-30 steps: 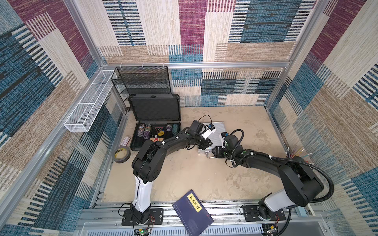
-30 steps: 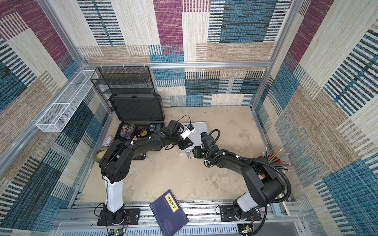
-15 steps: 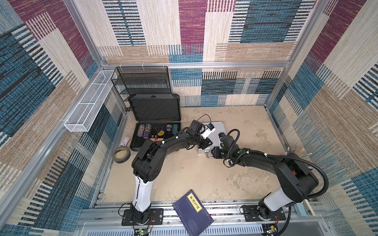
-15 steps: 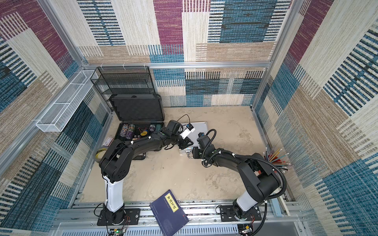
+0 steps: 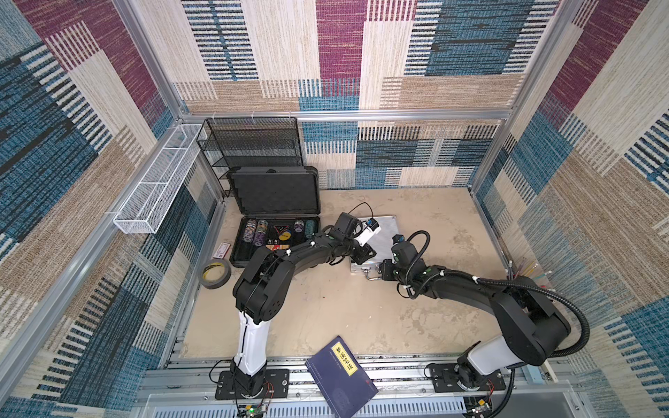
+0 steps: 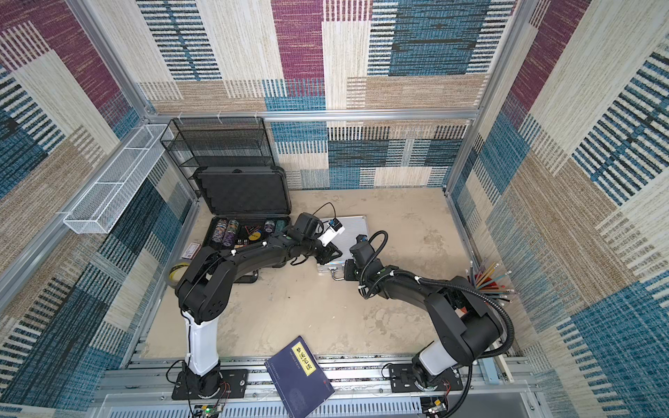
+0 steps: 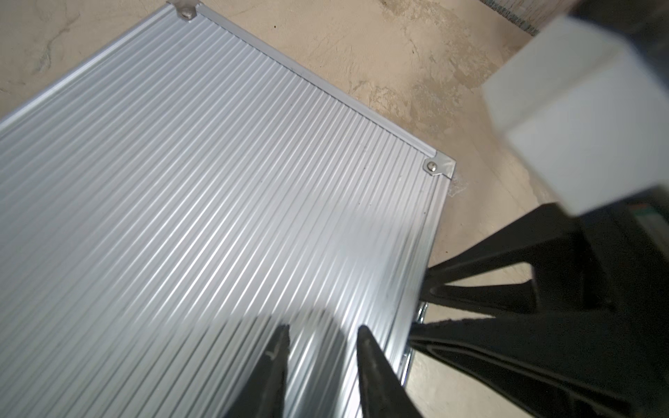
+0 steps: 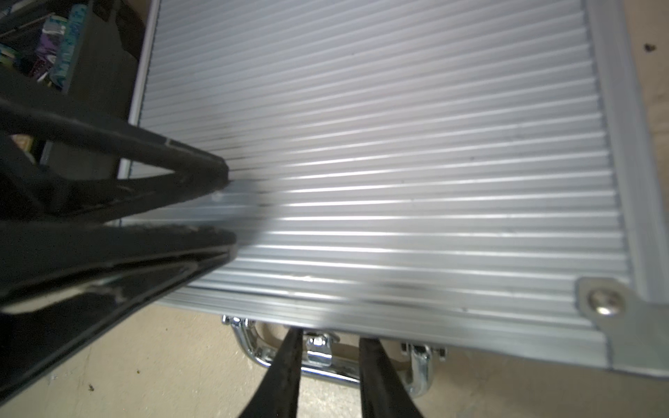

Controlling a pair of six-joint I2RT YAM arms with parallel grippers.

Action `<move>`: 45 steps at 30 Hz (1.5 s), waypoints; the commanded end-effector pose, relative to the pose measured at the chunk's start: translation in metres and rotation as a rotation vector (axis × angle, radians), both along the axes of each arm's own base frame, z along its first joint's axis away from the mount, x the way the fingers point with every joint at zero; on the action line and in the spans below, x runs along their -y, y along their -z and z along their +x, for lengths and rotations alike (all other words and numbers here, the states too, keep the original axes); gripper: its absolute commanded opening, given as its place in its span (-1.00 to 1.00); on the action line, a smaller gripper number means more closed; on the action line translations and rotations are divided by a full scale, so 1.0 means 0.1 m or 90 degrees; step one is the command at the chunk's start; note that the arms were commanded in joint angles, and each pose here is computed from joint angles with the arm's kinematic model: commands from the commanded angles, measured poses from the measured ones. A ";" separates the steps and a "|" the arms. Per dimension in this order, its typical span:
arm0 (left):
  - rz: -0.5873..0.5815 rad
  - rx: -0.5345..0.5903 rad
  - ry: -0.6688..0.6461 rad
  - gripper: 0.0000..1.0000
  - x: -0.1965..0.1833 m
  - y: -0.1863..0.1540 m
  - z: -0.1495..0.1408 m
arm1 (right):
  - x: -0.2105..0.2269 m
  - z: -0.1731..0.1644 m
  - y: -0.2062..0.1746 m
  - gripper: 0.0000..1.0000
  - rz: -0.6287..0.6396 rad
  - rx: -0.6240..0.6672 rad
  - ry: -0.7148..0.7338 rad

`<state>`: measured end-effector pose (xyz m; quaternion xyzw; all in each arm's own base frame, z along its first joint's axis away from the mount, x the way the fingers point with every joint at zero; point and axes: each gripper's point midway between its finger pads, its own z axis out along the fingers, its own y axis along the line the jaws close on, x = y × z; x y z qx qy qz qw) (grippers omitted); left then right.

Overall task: Open the poker set cases
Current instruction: Open the fastener on the poker set case.

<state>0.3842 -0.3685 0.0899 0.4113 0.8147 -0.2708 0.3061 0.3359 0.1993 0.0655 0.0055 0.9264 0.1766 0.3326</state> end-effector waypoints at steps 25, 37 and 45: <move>0.060 -0.073 -0.022 -0.31 -0.18 0.28 -0.14 | -0.20 0.06 0.01 -0.17 0.018 0.032 -0.066; 0.062 -0.076 -0.021 -0.31 -0.18 0.29 -0.14 | -0.31 0.04 -0.10 -0.36 0.039 0.057 -0.102; 0.060 -0.078 -0.021 -0.31 -0.17 0.30 -0.14 | -0.36 -0.03 -0.17 -0.37 0.057 0.068 -0.130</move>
